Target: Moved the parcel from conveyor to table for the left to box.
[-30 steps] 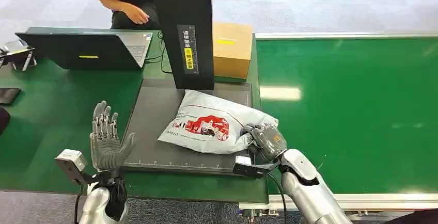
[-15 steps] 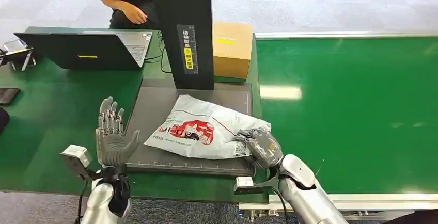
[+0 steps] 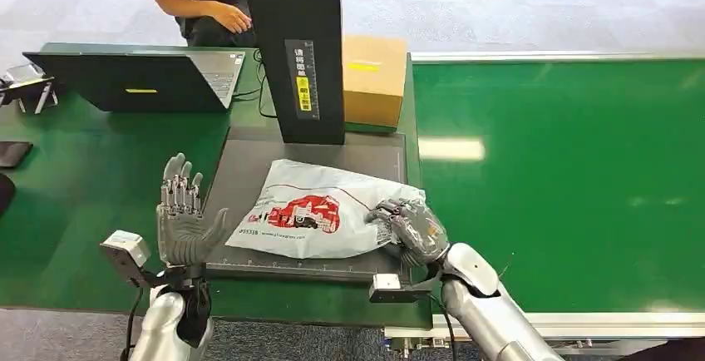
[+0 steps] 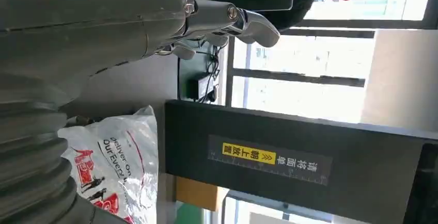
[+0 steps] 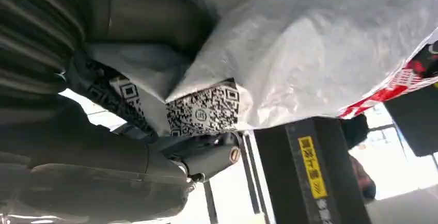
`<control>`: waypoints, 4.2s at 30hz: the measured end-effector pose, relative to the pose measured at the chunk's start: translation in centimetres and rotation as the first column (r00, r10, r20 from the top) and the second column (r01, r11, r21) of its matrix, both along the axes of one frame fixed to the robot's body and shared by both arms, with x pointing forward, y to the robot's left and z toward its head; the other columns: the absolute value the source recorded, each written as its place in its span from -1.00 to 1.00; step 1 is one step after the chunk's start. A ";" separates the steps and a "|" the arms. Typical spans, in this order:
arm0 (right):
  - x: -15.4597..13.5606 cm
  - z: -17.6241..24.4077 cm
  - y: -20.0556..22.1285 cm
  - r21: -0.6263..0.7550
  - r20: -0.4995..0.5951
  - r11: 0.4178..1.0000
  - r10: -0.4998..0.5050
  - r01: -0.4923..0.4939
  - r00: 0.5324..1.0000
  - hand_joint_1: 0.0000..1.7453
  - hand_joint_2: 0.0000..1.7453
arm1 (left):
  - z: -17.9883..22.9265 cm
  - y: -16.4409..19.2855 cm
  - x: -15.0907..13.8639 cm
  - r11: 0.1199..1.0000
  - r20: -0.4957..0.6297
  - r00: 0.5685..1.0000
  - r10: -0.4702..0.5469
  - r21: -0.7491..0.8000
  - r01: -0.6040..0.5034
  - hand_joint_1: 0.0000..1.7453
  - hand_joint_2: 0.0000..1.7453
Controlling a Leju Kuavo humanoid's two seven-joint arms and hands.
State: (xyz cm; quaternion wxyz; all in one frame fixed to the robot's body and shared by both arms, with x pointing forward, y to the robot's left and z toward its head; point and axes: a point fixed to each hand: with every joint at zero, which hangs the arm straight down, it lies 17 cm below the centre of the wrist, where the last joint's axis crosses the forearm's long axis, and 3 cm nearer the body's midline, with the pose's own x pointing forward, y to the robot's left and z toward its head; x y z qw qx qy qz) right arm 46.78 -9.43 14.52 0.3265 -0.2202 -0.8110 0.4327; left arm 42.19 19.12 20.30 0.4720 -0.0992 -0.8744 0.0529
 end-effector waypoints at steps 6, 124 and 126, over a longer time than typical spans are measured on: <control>0.5 -1.2 -0.1 0.049 -0.109 0.999 0.025 -0.020 0.994 -1.00 -1.00 | -0.1 0.0 0.0 1.000 -0.001 1.000 -0.001 0.004 0.001 -1.00 1.00; -3.8 -3.9 -17.3 0.659 -0.560 0.610 0.007 0.440 0.828 -1.00 1.00 | -14.4 -7.5 -0.6 0.479 -0.307 0.931 0.197 0.859 0.182 1.00 1.00; -3.8 -3.9 -17.4 0.659 -0.560 0.609 0.005 0.442 0.828 -1.00 1.00 | -14.0 -7.5 -0.6 0.496 -0.300 0.935 0.189 0.851 0.173 1.00 1.00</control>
